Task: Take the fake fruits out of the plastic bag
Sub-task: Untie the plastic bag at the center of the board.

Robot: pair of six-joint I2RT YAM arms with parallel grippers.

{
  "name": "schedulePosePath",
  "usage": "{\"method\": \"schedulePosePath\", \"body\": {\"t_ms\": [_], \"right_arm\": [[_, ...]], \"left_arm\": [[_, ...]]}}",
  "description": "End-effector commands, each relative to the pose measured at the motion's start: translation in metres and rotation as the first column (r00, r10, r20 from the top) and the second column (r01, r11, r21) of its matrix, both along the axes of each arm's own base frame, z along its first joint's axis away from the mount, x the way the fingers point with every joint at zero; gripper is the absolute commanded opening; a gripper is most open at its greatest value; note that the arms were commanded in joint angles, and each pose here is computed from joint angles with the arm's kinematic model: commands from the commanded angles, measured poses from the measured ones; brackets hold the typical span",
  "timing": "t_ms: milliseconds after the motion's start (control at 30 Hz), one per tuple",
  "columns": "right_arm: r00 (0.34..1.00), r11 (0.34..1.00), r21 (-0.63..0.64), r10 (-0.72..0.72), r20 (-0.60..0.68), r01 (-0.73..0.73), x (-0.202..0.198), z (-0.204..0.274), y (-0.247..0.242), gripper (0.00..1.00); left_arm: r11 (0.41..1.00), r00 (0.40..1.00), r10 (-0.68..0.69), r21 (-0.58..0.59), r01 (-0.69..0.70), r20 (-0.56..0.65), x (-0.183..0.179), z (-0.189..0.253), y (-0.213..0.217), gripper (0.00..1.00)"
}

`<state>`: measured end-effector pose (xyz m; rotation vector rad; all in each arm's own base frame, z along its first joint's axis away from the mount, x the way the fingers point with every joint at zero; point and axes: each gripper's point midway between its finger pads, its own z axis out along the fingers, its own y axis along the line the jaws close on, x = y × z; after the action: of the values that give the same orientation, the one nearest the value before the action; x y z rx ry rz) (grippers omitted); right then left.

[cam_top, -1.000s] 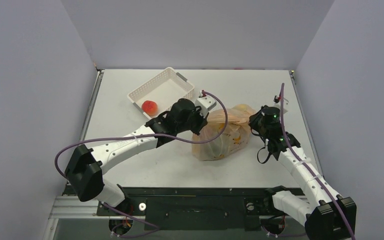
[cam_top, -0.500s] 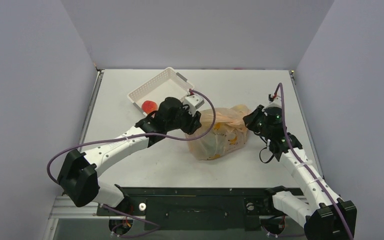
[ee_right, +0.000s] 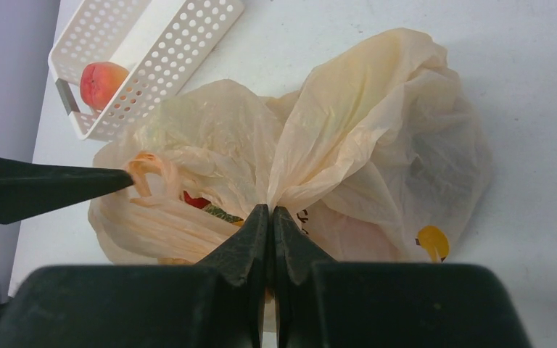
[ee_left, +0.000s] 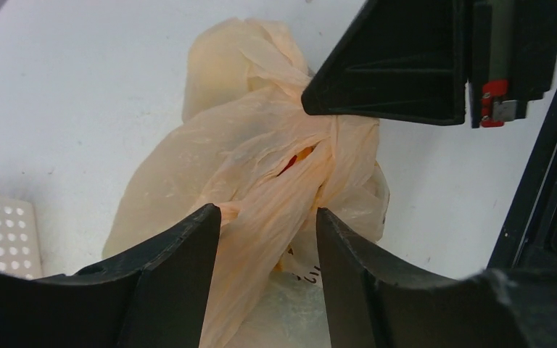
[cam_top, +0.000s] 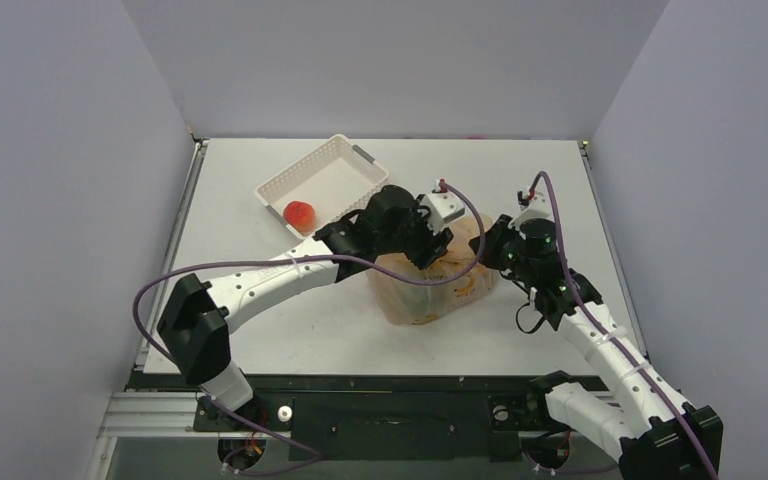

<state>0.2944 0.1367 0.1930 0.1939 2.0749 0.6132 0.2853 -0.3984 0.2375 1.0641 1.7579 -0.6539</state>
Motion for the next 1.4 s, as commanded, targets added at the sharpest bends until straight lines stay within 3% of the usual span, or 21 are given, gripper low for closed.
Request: {"method": "schedulePosePath", "body": {"t_ms": [0, 67, 133, 267, 400, 633, 767, 900, 967, 1100, 1300, 1367], "right_arm": [[0.998, 1.000, 0.012, 0.016, 0.063, -0.017, 0.000, 0.023, 0.008, 0.00], [0.998, 1.000, 0.012, 0.014, 0.064, -0.015, -0.002, 0.023, 0.009, 0.00], [0.998, 1.000, 0.009, 0.008, 0.063, -0.008, -0.002, 0.023, 0.009, 0.00], [0.996, 0.998, -0.017, -0.065, 0.063, 0.066, -0.002, 0.023, -0.005, 0.00], [0.969, 0.968, -0.061, -0.241, 0.057, 0.244, 0.001, 0.018, -0.042, 0.00], [0.896, 0.897, -0.005, -0.443, -0.031, 0.443, 0.001, -0.006, -0.093, 0.00], [0.899, 0.902, 0.021, -0.428, -0.092, 0.432, 0.000, -0.023, -0.096, 0.00], [0.938, 0.941, -0.025, -0.338, -0.078, 0.337, -0.003, -0.022, -0.087, 0.00], [0.945, 0.945, -0.078, -0.322, -0.057, 0.317, -0.005, -0.018, -0.089, 0.06], [0.951, 0.932, -0.202, -0.309, -0.009, 0.301, -0.010, 0.000, -0.090, 0.26], [0.933, 0.852, -0.383, -0.346, 0.100, 0.357, -0.016, 0.043, -0.093, 0.54], [0.926, 0.821, -0.429, -0.350, 0.144, 0.377, -0.018, 0.056, -0.094, 0.59]], "left_arm": [[0.999, 0.999, -0.026, 0.044, 0.025, 0.032, 0.001, -0.010, -0.009, 0.49], [0.998, 0.999, -0.001, 0.056, -0.001, 0.034, 0.005, -0.019, -0.008, 0.48], [0.997, 0.998, 0.026, 0.071, -0.029, 0.050, 0.010, -0.025, -0.004, 0.41], [0.992, 0.992, 0.088, 0.083, -0.095, 0.090, 0.015, -0.022, 0.007, 0.19], [0.986, 0.971, 0.152, 0.035, -0.161, 0.184, 0.018, 0.004, 0.025, 0.00], [0.935, 0.890, 0.352, -0.057, -0.351, 0.290, 0.034, 0.031, 0.058, 0.00], [0.861, 0.811, 0.506, -0.127, -0.492, 0.295, 0.046, 0.046, 0.080, 0.00], [0.883, 0.837, 0.470, -0.147, -0.446, 0.280, 0.039, 0.049, 0.073, 0.00], [0.894, 0.853, 0.448, -0.141, -0.426, 0.268, 0.036, 0.047, 0.068, 0.00], [0.903, 0.866, 0.430, -0.147, -0.404, 0.255, 0.032, 0.048, 0.062, 0.00], [0.896, 0.866, 0.440, -0.181, -0.406, 0.239, 0.029, 0.055, 0.063, 0.00], [0.896, 0.865, 0.439, -0.182, -0.404, 0.241, 0.028, 0.054, 0.063, 0.00]]}}
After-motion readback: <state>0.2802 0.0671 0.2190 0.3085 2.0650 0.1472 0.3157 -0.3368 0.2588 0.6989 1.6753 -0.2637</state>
